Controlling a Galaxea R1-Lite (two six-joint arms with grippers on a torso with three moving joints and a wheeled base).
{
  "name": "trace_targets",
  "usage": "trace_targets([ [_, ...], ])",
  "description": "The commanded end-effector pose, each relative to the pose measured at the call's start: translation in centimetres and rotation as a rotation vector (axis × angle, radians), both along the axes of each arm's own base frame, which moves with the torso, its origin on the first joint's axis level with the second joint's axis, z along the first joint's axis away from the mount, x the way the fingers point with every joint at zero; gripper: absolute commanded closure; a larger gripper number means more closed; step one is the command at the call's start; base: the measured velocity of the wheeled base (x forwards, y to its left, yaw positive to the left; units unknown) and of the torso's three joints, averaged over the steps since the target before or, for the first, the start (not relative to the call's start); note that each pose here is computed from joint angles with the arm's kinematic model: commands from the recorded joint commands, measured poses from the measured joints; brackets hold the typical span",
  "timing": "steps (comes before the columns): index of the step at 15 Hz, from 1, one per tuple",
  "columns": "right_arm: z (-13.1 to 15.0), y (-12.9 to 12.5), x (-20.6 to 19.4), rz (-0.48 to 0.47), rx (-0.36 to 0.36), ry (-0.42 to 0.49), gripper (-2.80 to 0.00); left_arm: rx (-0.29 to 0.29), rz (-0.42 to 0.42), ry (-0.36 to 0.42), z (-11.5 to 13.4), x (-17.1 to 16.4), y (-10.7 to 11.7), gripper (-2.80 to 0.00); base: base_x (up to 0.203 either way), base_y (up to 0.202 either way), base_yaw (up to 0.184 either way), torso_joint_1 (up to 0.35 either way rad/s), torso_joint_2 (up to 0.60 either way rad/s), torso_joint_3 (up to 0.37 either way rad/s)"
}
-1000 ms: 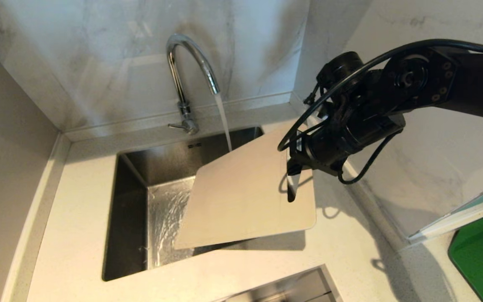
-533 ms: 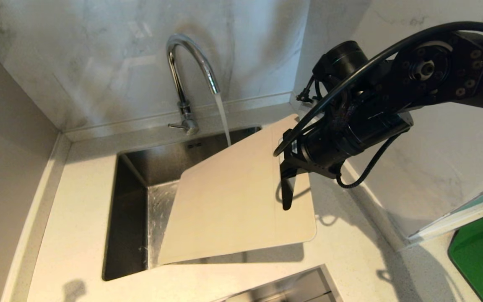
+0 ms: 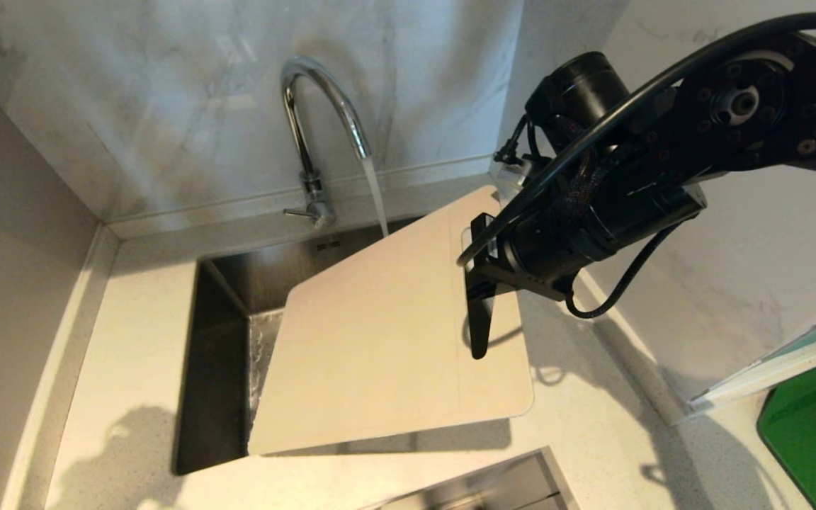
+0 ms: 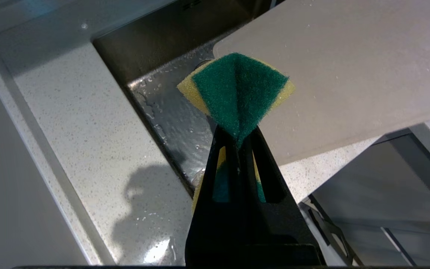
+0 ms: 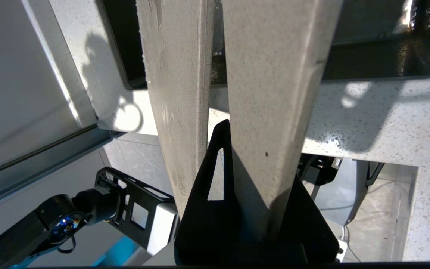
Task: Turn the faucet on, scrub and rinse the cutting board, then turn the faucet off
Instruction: Scrub the cutting board underwater
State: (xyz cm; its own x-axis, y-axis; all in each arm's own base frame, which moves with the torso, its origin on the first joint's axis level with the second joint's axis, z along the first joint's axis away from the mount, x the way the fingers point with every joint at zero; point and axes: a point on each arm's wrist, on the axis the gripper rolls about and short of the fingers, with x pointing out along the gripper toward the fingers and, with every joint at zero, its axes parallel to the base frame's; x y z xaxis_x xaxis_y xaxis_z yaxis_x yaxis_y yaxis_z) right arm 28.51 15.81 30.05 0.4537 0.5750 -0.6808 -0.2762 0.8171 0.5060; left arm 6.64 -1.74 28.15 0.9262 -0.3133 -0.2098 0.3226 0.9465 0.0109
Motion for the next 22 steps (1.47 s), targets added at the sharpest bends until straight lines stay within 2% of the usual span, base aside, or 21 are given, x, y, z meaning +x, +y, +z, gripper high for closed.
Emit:
trace_targets([
  [1, 0.0, 0.1, -0.2, 0.005, 0.002, 0.005, 0.0, 0.019, -0.001, 0.084, 0.4, 3.8, -0.9, 0.0, 0.0, 0.0, 0.0, 0.0, 0.0, 0.0],
  [5, 0.1, 0.1, -0.2, 0.004, 0.002, 0.001, 0.0, 0.025, 0.063, 0.129, 1.0, 7.5, -0.8, 0.0, 0.0, 0.0, 0.0, 0.0, 0.0, 0.0],
  [8, 0.2, 0.2, -0.1, 0.007, 0.004, -0.005, 0.0, 0.027, 0.075, 0.169, 1.0, 10.0, -1.1, 0.0, 0.0, 0.0, 0.0, 0.0, 0.0, 0.0],
  [13, 0.1, 0.3, 0.0, 0.008, 0.002, -0.001, 0.0, 0.047, 0.009, 0.207, 0.9, 12.8, -3.7, 0.0, 0.0, 0.0, 0.0, 0.0, 0.0, 0.0],
  [17, 0.0, 0.3, 0.0, 0.01, 0.001, -0.002, 0.0, 0.075, -0.034, 0.24, 0.0, 14.1, -5.7, 0.0, 0.0, 0.0, 0.0, 0.0, 0.0, 0.0],
  [22, 0.0, 0.4, 0.0, 0.018, -0.003, -0.007, 0.0, 0.065, -0.102, 0.213, -0.4, 15.0, -7.7, 0.0, 0.0, 0.0, 0.0, 0.0, 0.0, 0.0],
])
